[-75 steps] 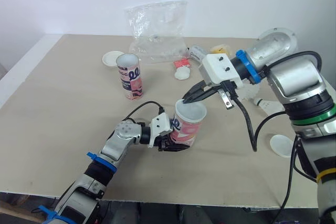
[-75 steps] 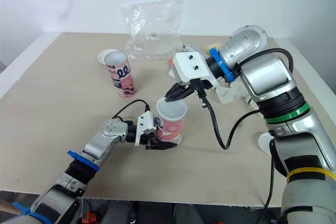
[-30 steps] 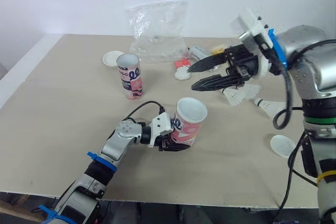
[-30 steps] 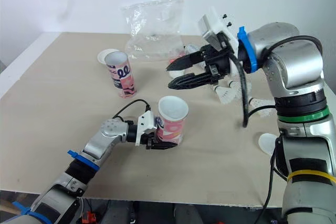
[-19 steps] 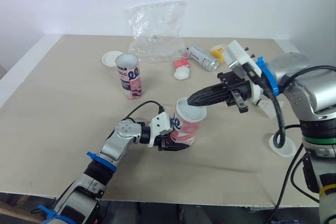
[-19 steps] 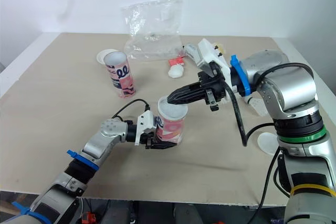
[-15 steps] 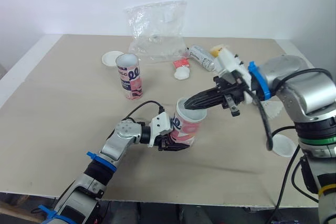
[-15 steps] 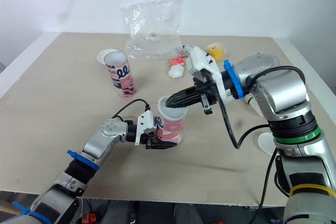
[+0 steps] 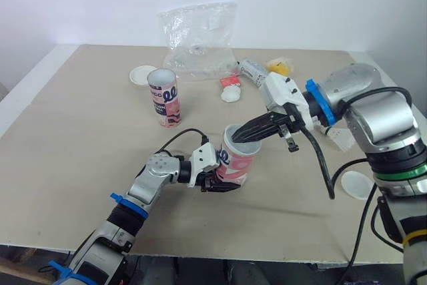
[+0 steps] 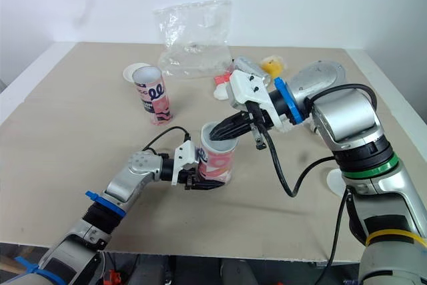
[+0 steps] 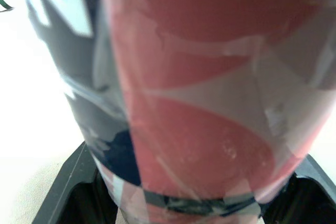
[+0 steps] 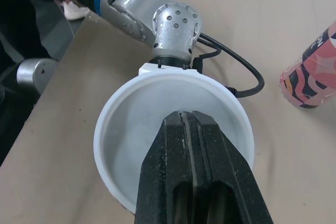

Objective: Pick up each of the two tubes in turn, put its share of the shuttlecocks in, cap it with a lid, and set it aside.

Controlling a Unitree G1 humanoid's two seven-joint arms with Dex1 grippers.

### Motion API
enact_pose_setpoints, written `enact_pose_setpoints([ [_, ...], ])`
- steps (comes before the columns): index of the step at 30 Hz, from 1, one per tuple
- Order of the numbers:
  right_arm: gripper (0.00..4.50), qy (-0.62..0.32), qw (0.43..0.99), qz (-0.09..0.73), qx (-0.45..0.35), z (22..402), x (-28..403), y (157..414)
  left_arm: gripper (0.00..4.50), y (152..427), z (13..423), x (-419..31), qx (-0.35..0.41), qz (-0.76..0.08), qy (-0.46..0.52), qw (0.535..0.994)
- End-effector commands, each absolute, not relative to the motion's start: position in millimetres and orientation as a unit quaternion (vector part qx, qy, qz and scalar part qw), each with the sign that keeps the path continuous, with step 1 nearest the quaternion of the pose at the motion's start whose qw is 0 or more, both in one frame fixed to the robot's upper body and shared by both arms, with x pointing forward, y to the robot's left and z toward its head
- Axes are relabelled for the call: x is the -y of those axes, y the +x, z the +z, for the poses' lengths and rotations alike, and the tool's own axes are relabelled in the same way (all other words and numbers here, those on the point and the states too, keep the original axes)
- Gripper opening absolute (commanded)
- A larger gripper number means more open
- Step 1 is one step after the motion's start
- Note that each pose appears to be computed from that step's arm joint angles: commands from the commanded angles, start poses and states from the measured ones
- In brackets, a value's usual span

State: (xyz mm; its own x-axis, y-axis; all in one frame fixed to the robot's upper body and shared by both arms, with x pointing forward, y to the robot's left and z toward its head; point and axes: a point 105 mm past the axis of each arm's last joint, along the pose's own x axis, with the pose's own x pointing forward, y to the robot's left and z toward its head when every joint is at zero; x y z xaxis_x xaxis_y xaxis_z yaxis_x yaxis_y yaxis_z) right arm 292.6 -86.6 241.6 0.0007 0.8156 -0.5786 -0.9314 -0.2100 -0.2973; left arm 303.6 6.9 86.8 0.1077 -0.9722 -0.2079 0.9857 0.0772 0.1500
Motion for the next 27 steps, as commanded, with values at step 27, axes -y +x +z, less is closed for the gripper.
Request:
enact_pose_setpoints([
  [27, 0.04, -0.268, 0.621, 0.720, -0.153, 233, 80, 290, 2.90, 306, 66, -16, -0.075, -0.652, 0.138, 0.742],
])
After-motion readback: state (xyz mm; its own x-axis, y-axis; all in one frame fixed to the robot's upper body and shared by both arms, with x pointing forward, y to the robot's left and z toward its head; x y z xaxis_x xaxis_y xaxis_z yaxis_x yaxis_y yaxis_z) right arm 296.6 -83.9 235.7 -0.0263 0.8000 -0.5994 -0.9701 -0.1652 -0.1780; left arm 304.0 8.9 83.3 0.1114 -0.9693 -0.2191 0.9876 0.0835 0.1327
